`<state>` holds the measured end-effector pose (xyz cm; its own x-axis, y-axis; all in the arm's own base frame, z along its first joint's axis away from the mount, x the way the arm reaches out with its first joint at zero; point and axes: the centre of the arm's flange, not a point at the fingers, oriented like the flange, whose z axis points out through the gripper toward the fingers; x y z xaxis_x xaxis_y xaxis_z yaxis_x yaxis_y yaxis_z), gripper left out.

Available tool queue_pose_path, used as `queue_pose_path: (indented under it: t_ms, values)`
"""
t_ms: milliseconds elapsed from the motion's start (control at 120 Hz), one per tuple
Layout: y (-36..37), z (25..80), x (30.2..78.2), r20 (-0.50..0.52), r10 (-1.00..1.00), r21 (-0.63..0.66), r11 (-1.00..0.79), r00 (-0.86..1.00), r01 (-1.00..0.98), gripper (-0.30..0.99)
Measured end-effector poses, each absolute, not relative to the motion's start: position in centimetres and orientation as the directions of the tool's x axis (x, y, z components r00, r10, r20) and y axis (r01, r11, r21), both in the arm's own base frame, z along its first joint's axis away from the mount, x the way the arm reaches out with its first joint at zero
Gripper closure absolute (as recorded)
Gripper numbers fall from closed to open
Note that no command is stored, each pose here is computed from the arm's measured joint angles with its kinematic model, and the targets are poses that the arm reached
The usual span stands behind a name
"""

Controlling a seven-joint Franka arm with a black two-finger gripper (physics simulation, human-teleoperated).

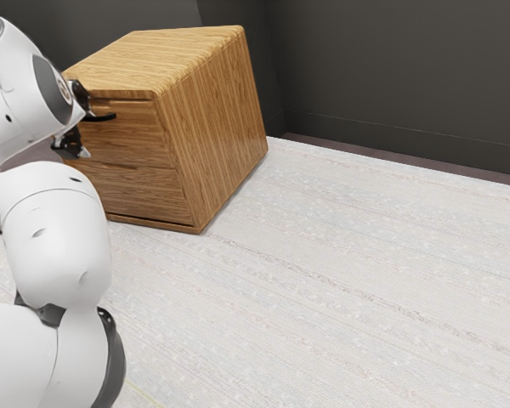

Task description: Pull the drawer handle with one arm to open the drawer

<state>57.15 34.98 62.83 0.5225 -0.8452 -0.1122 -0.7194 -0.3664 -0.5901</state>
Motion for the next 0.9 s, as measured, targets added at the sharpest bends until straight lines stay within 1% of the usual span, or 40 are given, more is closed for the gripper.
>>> queue_pose_path:
  t_ms: [17,58,200,250,342,383,475,633,700,900]
  values:
    - [35.0,62.8,57.0,-0.111,-0.844,-0.590,-0.369,0.524,-0.719,0.19]
    - [34.9,62.9,56.8,-0.103,-0.845,-0.591,-0.372,0.525,-0.716,0.27]
    - [34.1,63.5,56.1,-0.097,-0.849,-0.588,-0.372,0.519,-0.718,0.42]
    - [33.7,64.0,55.9,-0.101,-0.849,-0.591,-0.368,0.519,-0.718,0.46]
    - [33.4,64.7,55.0,-0.099,-0.846,-0.592,-0.373,0.524,-0.715,0.49]
    - [33.4,65.0,54.6,-0.099,-0.844,-0.592,-0.375,0.526,-0.713,0.48]
    - [33.6,64.9,54.0,-0.099,-0.840,-0.586,-0.384,0.534,-0.713,0.40]
    - [33.4,64.6,52.1,-0.081,-0.832,-0.579,-0.409,0.548,-0.706,0.34]
    - [33.4,64.9,51.3,-0.075,-0.832,-0.578,-0.413,0.550,-0.704,0.36]
    - [32.8,65.4,49.9,-0.064,-0.839,-0.574,-0.412,0.541,-0.707,0.33]
